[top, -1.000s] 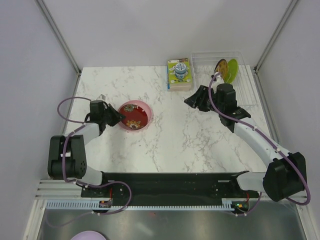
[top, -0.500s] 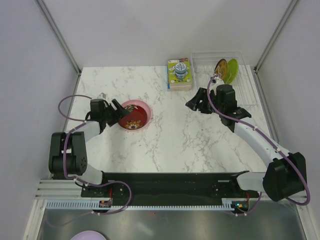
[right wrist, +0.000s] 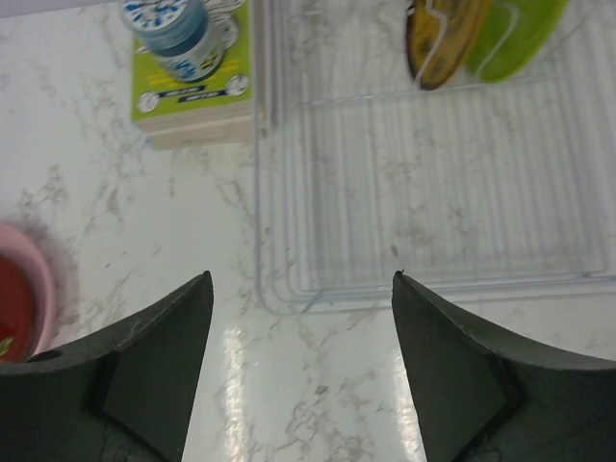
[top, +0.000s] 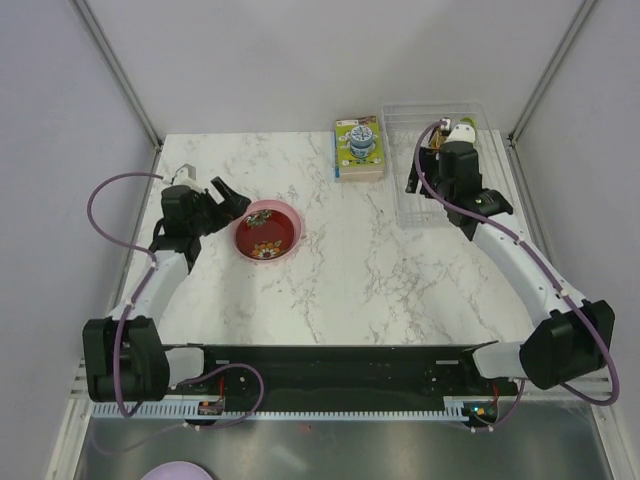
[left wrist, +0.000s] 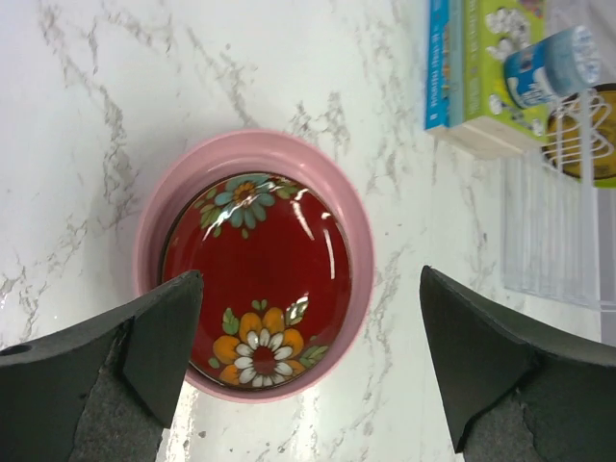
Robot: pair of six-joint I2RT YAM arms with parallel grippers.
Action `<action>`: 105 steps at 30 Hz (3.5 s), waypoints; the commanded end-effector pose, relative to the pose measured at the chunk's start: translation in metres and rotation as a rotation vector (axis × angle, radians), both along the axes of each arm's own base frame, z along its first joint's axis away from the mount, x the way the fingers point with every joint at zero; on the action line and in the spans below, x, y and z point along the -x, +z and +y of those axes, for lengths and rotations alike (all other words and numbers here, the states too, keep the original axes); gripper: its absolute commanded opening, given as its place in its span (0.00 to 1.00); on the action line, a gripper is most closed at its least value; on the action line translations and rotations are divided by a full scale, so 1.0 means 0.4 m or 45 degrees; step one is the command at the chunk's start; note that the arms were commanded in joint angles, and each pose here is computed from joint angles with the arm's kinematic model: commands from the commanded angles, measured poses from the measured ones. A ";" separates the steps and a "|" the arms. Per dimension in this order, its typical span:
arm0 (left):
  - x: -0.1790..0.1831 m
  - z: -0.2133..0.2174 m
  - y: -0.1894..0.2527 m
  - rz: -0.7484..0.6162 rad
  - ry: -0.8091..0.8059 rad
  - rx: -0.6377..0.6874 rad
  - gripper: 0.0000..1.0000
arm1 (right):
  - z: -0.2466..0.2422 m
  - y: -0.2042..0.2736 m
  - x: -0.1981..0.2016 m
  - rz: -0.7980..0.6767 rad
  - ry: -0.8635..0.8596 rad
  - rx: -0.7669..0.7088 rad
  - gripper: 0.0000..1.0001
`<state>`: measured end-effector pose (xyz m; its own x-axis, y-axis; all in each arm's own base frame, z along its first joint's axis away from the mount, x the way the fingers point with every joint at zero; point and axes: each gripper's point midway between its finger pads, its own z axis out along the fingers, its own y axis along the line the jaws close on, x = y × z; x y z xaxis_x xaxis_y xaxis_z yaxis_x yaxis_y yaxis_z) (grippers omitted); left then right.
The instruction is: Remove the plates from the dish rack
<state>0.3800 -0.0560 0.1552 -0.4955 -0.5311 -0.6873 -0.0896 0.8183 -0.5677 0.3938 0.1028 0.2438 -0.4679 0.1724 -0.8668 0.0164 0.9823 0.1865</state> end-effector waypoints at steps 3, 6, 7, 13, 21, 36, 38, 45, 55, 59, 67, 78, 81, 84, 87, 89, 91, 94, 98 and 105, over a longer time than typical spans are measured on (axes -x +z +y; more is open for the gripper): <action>0.025 -0.070 0.195 -0.261 -0.183 -0.025 1.00 | -0.193 0.081 -0.135 -0.081 -0.341 0.317 0.82; 0.033 -0.114 0.230 -0.309 -0.264 -0.035 1.00 | -0.231 0.061 -0.227 -0.047 -0.368 0.375 0.82; 0.034 -0.126 0.243 -0.332 -0.289 -0.054 1.00 | -0.248 0.013 -0.262 0.007 -0.368 0.411 0.82; 0.055 -0.217 0.259 -0.375 -0.400 -0.185 1.00 | -0.334 -0.056 -0.401 0.047 -0.401 0.387 0.81; 0.030 -0.243 0.234 -0.355 -0.410 -0.264 1.00 | -0.371 -0.149 -0.520 0.102 -0.348 0.396 0.78; -0.007 -0.255 0.153 -0.265 -0.415 -0.285 1.00 | -0.355 -0.260 -0.634 0.123 -0.257 0.367 0.18; -0.009 -0.256 0.146 -0.255 -0.418 -0.285 1.00 | -0.348 -0.264 -0.637 0.121 -0.234 0.351 0.00; -0.014 -0.255 0.149 -0.267 -0.399 -0.274 1.00 | -0.361 -0.140 -0.616 0.031 -0.291 0.349 0.00; -0.017 -0.221 0.144 -0.229 -0.327 -0.352 1.00 | -0.377 0.148 -0.494 -0.128 -0.613 0.791 0.00; -0.011 -0.222 0.152 -0.233 -0.329 -0.341 1.00 | -0.383 0.177 -0.418 -0.100 -0.744 0.854 0.00; 0.014 -0.250 0.177 -0.289 -0.390 -0.257 1.00 | -0.186 0.190 -0.249 -0.165 -0.262 0.263 0.00; 0.041 -0.335 0.175 -0.331 -0.500 0.007 1.00 | 0.221 0.046 -0.004 -0.090 0.300 -0.335 0.00; 0.048 -0.354 0.167 -0.331 -0.518 0.035 1.00 | 0.278 0.023 0.029 -0.068 0.360 -0.413 0.00; 0.054 -0.366 0.156 -0.320 -0.523 0.054 1.00 | 0.330 0.015 0.050 -0.057 0.423 -0.513 0.00; 0.058 -0.374 0.145 -0.315 -0.523 0.075 1.00 | 0.380 0.014 0.068 -0.056 0.485 -0.599 0.00; 0.061 -0.380 0.136 -0.307 -0.525 0.096 1.00 | 0.413 -0.002 0.084 -0.023 0.521 -0.654 0.00; 0.064 -0.389 0.137 -0.313 -0.532 0.125 1.00 | 0.436 -0.004 0.085 -0.031 0.554 -0.696 0.00; 0.074 -0.396 0.117 -0.284 -0.541 0.157 0.99 | 0.471 -0.002 0.093 -0.020 0.606 -0.770 0.00; 0.077 -0.403 0.114 -0.306 -0.548 0.176 0.95 | 0.505 0.014 0.115 -0.012 0.670 -0.882 0.00; 0.075 -0.398 0.120 -0.318 -0.526 0.176 0.38 | 0.518 -0.006 0.150 0.042 0.710 -0.993 0.00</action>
